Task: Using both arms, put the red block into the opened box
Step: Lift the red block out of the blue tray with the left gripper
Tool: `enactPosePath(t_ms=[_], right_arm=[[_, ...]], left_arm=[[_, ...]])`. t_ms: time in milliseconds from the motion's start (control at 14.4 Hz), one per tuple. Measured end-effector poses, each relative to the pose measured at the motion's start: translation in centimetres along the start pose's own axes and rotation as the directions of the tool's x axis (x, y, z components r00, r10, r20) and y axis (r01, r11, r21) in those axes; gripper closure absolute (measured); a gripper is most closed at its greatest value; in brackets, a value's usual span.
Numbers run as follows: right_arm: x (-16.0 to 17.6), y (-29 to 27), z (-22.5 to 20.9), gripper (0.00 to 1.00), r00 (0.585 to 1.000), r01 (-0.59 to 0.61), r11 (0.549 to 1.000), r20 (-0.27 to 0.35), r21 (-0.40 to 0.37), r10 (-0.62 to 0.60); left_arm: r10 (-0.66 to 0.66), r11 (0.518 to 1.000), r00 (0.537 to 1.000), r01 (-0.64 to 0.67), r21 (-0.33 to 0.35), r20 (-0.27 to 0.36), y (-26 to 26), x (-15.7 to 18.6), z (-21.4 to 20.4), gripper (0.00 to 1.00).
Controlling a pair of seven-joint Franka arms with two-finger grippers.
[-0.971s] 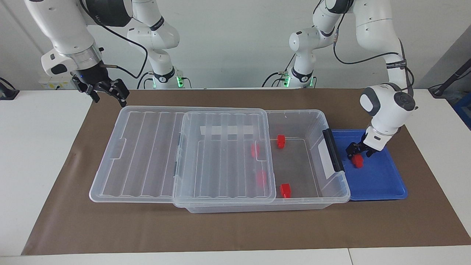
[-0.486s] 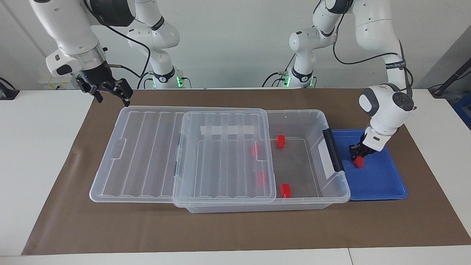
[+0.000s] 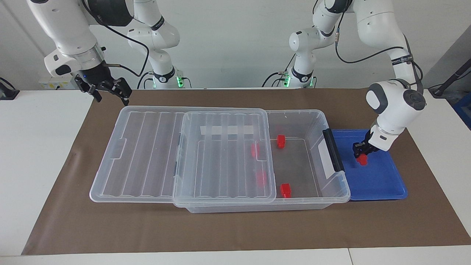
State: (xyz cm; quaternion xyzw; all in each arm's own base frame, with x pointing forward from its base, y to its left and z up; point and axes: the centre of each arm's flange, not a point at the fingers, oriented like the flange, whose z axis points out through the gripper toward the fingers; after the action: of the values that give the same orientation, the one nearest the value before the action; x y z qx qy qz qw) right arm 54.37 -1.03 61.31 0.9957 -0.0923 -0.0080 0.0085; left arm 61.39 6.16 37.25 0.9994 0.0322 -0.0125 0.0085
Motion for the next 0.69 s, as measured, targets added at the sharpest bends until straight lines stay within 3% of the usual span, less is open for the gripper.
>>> enactPosePath(t_ms=[416,694], right_arm=[[-0.2,-0.1,0.0,0.0,0.999,0.032,0.999,0.013,-0.002,-0.032],[-0.2,0.3,0.0,0.0,0.999,0.052,0.999,0.013,-0.001,-0.052]], left_arm=[[-0.09,0.996,0.994,0.089,0.01,0.062,2.6,-0.6,-12.4,0.66],[-0.269,0.963,0.962,0.27,-0.021,0.047,9.3,-0.9,-15.4,0.66]])
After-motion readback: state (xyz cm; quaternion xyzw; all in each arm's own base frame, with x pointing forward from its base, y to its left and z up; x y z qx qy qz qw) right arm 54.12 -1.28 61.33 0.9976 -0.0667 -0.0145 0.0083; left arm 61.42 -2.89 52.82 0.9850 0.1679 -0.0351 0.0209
